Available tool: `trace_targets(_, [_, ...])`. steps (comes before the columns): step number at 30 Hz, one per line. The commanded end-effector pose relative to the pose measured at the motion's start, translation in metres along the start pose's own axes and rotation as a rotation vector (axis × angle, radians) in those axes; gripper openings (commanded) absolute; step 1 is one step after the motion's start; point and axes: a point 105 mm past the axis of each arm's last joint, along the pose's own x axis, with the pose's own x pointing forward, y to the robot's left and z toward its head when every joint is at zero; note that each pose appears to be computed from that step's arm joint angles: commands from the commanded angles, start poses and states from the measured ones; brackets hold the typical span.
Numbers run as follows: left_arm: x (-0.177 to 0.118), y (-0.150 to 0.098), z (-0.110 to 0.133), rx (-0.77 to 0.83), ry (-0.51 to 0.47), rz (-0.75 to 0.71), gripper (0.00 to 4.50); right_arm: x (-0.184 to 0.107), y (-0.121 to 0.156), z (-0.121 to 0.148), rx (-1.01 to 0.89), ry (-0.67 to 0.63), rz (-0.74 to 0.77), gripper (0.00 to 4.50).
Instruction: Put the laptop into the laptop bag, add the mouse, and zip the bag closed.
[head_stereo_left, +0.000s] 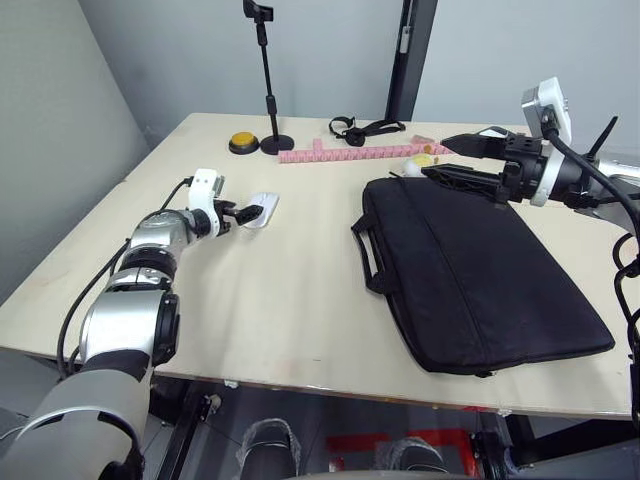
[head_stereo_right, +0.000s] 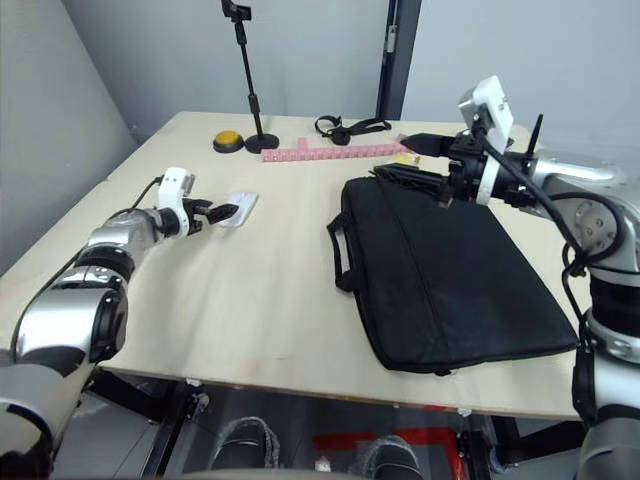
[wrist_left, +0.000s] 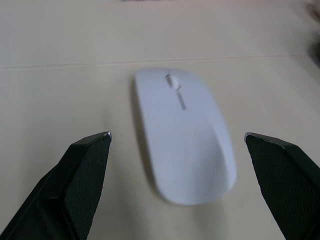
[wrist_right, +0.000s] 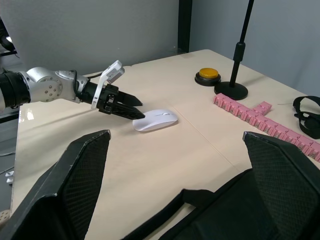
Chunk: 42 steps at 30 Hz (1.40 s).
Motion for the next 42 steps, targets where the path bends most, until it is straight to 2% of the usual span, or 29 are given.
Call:
trace_targets(1, [0.002, -0.001, 0.011, 0.018, -0.029, 0.018, 4.5, -0.003, 0.007, 0.01, -0.043, -0.019, 0.009, 4.46])
trace_targets(7, [0.008, 0.004, 0.002, 0.013, -0.004, 0.101, 4.5, -0.005, 0.014, 0.01, -0.058, -0.015, 0.016, 4.46])
trace_targets(17, [0.023, -0.014, -0.001, 0.03, 0.006, 0.065, 4.5, -0.011, 0.02, 0.012, -0.087, -0.001, -0.01, 4.46])
trace_targets(23, [0.024, -0.005, -0.018, 0.081, 0.073, 0.176, 4.5, -0.011, 0.023, 0.01, -0.084, 0.001, -0.013, 4.46])
trace_targets(31, [0.034, -0.019, -0.029, 0.074, 0.084, 0.141, 4.5, -0.009, 0.022, 0.011, -0.08, -0.012, -0.023, 4.46])
trace_targets(33, [0.034, -0.018, -0.032, 0.07, 0.089, 0.147, 3.98, -0.008, 0.023, 0.011, -0.083, -0.012, -0.022, 4.5])
trace_targets(34, [0.032, -0.016, -0.033, 0.059, 0.09, 0.156, 3.88, -0.008, 0.024, 0.011, -0.081, -0.017, -0.019, 4.5])
trace_targets(35, [0.031, -0.014, -0.034, 0.049, 0.091, 0.163, 3.41, -0.007, 0.024, 0.011, -0.078, -0.023, -0.018, 4.5])
trace_targets(37, [0.028, -0.01, -0.036, 0.025, 0.09, 0.174, 2.8, -0.006, 0.023, 0.01, -0.08, -0.018, -0.026, 4.5])
trace_targets(42, [0.024, -0.006, -0.035, 0.042, 0.099, 0.161, 2.79, -0.004, 0.024, 0.009, -0.075, -0.02, -0.016, 4.5])
